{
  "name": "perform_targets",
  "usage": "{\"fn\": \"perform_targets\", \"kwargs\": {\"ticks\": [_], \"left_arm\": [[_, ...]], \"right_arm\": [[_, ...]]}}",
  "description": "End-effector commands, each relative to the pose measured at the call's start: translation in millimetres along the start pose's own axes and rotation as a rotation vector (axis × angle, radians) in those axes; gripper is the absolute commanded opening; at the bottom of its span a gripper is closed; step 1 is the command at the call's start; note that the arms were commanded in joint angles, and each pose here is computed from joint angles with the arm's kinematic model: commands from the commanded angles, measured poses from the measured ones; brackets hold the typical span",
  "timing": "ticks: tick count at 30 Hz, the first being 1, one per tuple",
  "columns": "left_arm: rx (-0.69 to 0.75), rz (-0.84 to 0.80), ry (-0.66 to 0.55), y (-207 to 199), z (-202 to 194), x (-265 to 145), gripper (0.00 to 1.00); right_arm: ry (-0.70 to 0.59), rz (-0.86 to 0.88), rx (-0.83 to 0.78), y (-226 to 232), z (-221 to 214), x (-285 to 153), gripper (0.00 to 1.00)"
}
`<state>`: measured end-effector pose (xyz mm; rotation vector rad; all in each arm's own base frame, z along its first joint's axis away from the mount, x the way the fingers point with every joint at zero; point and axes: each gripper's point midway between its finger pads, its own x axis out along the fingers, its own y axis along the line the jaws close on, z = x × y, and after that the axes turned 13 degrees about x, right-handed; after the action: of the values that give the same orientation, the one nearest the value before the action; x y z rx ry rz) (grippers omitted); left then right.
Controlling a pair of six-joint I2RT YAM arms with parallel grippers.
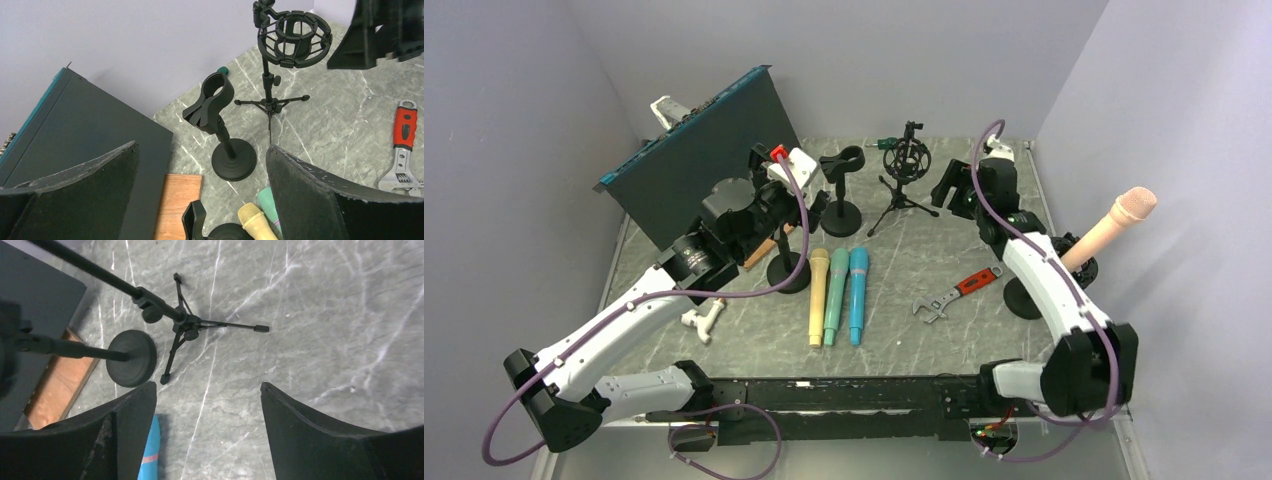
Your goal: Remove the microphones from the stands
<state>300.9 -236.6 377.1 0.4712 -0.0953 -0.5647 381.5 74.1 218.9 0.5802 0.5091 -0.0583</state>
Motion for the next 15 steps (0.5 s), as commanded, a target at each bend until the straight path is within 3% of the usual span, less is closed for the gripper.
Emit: {"fn": "perform_targets", "kwargs": {"ticks": [1,6,10,15], "left_arm": [[-0.018,0.026,-0.052,9.6,21.9,-2.8,0.99],[-0.015,0.027,-0.056,10.1,23.2,-4.0,0.99],[-0.013,0.027,-0.057,10.2,23.5,-4.3,0.99],[-0.011,0.029,-0.058,10.8,23.8,-4.6,0.99]], "right_arm": [[0.074,0.189,0.103,17.8,-7.0,33.8,0.75],[0.269,0.460,0.242,39.4,-23.8,65.8,0.70],[0.356,0.558,0.306,54.2,-25.7,80.9,0.70],[0.401,0.647,0.406,57.5,-15.3,95.0,0.60]]}}
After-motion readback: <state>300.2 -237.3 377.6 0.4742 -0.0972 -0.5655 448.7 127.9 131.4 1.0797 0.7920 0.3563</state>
